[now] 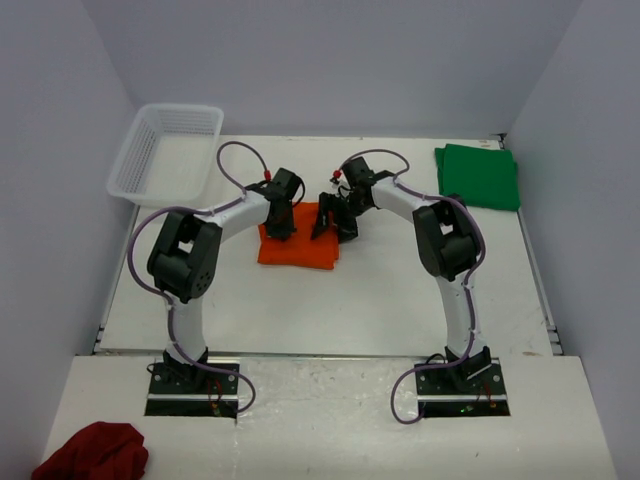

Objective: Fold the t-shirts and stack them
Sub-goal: Put the neatly folded tshirt into the corner of the board with the right arm

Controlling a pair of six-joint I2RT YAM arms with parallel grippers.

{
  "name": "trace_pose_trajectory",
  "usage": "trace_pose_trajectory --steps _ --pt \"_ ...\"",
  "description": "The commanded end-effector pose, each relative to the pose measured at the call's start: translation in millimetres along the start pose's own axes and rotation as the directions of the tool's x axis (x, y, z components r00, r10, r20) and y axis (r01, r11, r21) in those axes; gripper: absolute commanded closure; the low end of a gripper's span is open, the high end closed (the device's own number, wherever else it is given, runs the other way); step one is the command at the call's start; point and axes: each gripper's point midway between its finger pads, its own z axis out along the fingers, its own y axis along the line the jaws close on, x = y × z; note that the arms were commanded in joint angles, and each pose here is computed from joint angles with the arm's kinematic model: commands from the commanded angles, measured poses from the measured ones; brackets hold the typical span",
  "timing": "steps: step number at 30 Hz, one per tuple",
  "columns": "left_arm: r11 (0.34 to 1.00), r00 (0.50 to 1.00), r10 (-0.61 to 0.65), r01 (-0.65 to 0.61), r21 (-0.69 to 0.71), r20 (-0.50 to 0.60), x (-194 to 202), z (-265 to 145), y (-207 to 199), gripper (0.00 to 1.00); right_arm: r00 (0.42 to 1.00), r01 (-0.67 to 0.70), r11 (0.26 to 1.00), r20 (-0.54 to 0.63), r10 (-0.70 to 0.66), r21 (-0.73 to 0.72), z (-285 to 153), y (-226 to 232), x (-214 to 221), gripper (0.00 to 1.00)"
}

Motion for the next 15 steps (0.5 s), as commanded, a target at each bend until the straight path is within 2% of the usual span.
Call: trace_pose_trajectory --steps 1,5,6,9,10,12,13,15 --pt "1.0 0.997 -0.012 0.012 0.006 -0.077 24 10 3 1.0 1.0 -0.001 1.0 -0.02 0.001 0.0 8 3 1 0.31" --pt "1.0 0.997 -0.009 0.011 0.017 -0.078 24 10 1 1.0 1.0 0.007 1.0 -0.002 -0.007 0.007 6 5 -2 0.46" --pt "1.0 0.997 -0.009 0.01 0.015 -0.077 24 10 2 1.0 1.0 0.005 1.0 0.004 -0.005 0.024 5 2 -4 0.53" --pt "1.0 0.997 -0.005 0.006 0.016 -0.079 24 11 2 1.0 1.0 0.016 0.999 0.013 -0.016 0.03 4 0 -6 0.61" --pt "1.0 0.997 -0.003 0.004 0.017 -0.078 24 11 2 1.0 1.0 0.017 0.999 0.012 -0.017 0.037 4 0 -6 0.68" --pt "1.0 0.997 0.0 0.002 0.02 -0.077 24 11 1 1.0 1.0 0.02 0.999 0.019 -0.021 0.048 3 0 -7 0.71" --pt "1.0 0.997 0.004 -0.002 0.024 -0.076 23 10 1 1.0 0.999 0.021 0.998 0.031 -0.023 0.065 2 -2 -10 0.79" --pt "0.999 0.998 0.013 -0.011 0.036 -0.056 19 7 -1 1.0 0.999 0.034 0.996 0.034 -0.037 0.077 0 -3 -11 0.89"
